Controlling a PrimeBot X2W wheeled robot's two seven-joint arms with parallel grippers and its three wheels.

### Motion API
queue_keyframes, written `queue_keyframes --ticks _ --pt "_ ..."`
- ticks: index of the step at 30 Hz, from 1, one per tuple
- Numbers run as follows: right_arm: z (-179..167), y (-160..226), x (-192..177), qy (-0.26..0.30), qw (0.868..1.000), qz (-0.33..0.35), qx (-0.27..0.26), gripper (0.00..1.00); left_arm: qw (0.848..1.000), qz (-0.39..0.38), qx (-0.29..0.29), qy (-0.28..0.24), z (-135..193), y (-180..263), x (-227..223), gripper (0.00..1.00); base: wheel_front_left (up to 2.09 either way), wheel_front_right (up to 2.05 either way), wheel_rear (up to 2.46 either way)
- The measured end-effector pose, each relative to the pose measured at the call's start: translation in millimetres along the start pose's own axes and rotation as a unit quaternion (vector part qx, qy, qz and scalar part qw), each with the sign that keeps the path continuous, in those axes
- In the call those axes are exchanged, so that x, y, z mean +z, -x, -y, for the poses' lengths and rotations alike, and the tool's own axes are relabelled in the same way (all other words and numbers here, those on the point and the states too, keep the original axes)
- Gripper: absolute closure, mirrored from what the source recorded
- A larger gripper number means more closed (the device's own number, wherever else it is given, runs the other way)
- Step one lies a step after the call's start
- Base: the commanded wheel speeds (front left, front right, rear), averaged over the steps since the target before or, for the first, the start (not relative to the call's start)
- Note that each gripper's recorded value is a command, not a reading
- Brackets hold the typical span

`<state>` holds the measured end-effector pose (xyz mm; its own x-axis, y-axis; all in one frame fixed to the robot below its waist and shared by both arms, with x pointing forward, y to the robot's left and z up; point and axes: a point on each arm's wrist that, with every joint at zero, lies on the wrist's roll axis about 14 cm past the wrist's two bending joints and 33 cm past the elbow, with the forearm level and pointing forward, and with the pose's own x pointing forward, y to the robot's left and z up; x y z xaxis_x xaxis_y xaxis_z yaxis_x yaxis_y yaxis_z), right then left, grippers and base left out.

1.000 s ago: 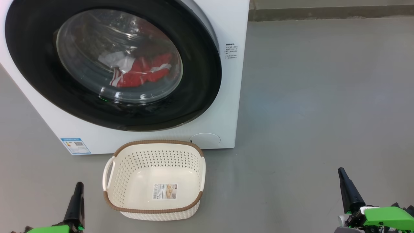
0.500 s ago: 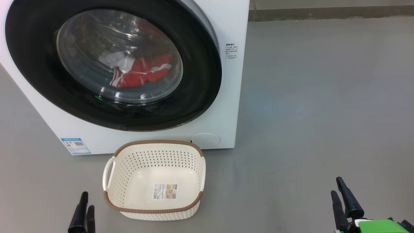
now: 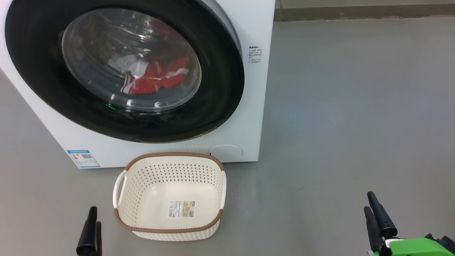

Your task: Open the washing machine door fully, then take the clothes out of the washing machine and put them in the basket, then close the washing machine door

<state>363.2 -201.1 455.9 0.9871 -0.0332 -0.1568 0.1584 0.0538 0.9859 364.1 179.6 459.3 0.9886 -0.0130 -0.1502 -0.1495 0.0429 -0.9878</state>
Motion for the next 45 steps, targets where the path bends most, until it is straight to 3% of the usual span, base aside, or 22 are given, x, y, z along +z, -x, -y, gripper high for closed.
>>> queue_keyframes --ticks 14,28,40,45 --pt "-1 -2 -5 0.098 0.995 -0.017 0.001 0.0 0.996 0.005 -0.007 -0.085 6 -1 0 0.0 0.0 0.0 0.0" --pt "-6 -6 -3 0.184 0.983 -0.012 0.01 0.0 0.98 0.007 -0.016 -0.199 11 -2 -2 0.0 0.0 0.0 0.0" --pt "-7 -6 -1 0.285 0.958 -0.014 0.017 0.0 0.95 0.009 -0.029 -0.312 17 -2 -5 0.0 0.0 0.0 0.0" --pt "-7 -6 1 0.344 0.939 -0.016 0.021 0.0 0.935 0.01 -0.035 -0.353 19 -2 -7 0.0 0.0 0.0 0.0"
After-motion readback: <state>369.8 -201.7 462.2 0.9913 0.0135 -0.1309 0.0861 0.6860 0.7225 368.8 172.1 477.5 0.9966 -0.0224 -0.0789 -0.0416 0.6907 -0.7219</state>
